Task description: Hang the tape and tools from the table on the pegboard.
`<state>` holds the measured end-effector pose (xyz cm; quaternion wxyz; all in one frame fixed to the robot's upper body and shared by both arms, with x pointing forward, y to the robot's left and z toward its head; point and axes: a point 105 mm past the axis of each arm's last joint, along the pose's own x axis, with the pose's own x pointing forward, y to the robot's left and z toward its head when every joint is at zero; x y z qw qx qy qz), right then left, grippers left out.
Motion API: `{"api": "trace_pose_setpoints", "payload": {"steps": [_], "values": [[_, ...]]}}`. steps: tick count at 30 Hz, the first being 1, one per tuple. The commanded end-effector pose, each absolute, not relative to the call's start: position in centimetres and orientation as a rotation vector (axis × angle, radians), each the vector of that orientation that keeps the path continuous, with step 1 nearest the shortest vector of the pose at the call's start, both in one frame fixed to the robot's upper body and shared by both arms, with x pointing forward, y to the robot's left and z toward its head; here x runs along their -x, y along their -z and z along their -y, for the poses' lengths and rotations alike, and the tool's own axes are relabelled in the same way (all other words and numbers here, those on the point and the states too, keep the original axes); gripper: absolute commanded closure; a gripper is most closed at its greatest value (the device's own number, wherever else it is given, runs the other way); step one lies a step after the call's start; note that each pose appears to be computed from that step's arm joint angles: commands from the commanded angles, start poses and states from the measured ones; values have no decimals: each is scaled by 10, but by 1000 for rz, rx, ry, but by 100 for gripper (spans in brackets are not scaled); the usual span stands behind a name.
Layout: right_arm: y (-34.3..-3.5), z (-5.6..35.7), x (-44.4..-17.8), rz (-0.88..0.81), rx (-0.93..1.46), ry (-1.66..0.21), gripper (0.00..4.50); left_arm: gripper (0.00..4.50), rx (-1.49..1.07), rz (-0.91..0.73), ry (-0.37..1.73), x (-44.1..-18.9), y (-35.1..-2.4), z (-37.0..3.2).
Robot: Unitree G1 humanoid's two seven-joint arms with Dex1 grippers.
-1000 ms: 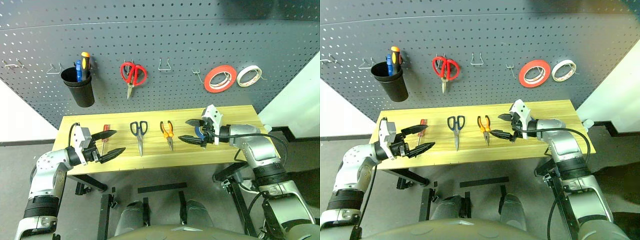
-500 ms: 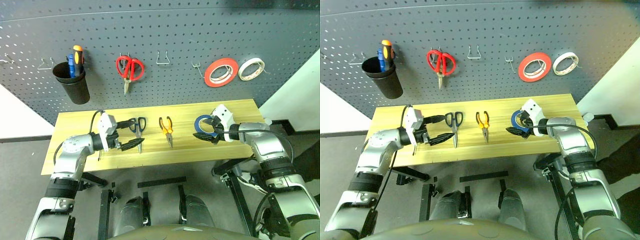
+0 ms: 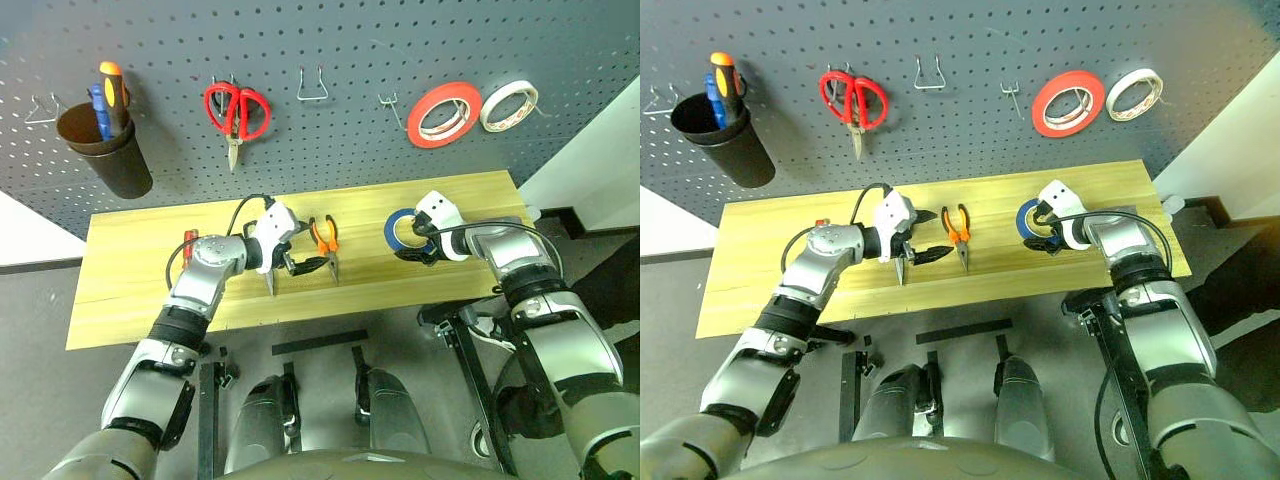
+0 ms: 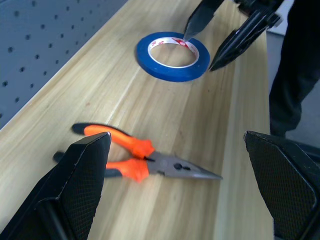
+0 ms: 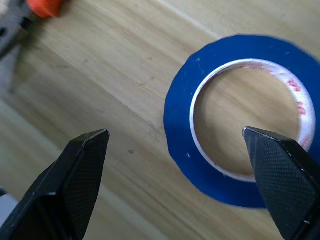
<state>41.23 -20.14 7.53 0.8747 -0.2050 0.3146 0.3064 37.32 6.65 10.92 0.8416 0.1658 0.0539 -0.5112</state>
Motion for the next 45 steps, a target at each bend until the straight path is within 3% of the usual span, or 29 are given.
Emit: {"api": "trace_pose_setpoints", "payload": {"steps": [1,13,25,30,34,45], "values": [[-76,201,-416,-650,466,-640,0,3,-359,-135,1105,-372,-112,-51],[-60,203,-413,-757,588,-658,0,3,-354,-181,1118,-370,-113,-38],[-70,198,-411,-763,590,-756,382,0,-288,-145,1115,-363,-126,-44],[-87,199,-405,-712,551,-837,385,0,-270,-43,1150,-356,-140,-47],[-123,197,-399,-548,477,-870,385,0,-204,34,1177,-346,-157,-54],[-223,182,-338,-209,473,-928,385,0,-35,279,1204,-326,-208,-94]]}}
